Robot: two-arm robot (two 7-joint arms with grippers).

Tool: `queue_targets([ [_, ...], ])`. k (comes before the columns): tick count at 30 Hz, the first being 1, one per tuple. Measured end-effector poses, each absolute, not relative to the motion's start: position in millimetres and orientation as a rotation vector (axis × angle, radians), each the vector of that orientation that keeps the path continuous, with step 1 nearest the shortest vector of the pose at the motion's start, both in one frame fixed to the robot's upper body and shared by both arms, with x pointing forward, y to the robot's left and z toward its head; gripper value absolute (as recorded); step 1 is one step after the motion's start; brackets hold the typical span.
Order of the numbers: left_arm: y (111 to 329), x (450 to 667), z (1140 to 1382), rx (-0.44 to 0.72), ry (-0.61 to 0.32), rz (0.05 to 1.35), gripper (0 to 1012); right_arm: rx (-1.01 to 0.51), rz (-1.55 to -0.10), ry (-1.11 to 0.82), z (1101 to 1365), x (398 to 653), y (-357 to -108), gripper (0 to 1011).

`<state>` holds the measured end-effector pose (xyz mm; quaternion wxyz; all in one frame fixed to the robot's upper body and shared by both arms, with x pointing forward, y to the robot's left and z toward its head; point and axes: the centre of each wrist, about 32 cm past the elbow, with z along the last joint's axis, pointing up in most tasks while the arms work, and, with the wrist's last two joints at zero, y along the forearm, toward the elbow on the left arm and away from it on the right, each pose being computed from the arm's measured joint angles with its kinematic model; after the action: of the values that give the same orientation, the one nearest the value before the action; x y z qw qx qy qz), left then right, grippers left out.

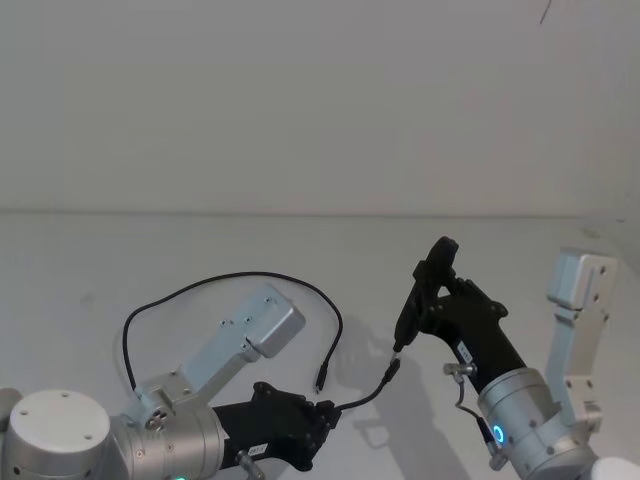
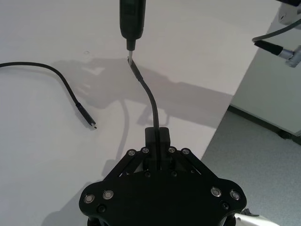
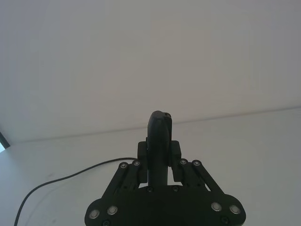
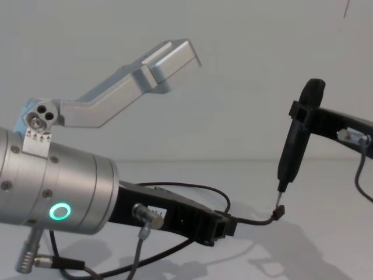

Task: Pick up the data cable with the one hand.

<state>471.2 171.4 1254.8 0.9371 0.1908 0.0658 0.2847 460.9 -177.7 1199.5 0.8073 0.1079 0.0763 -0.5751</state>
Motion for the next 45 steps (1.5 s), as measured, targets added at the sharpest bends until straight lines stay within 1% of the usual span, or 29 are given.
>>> queue_targets([
  [25,171.6,470.7,1254.9,0.391,0.135,0.58,40,0.228,-1.262,0.156,1188.0,478.9,-183.1,279],
  [37,171.6,470.7,1254.9,0.391,0.135,0.58,40,0.202,-1.247,0.207,1191.7,477.4,-191.2,279],
  [45,171.6,470.7,1254.9,0.391,0.135,0.58,40,0.202,-1.212,0.267,1201.0,472.5,-197.4,279],
])
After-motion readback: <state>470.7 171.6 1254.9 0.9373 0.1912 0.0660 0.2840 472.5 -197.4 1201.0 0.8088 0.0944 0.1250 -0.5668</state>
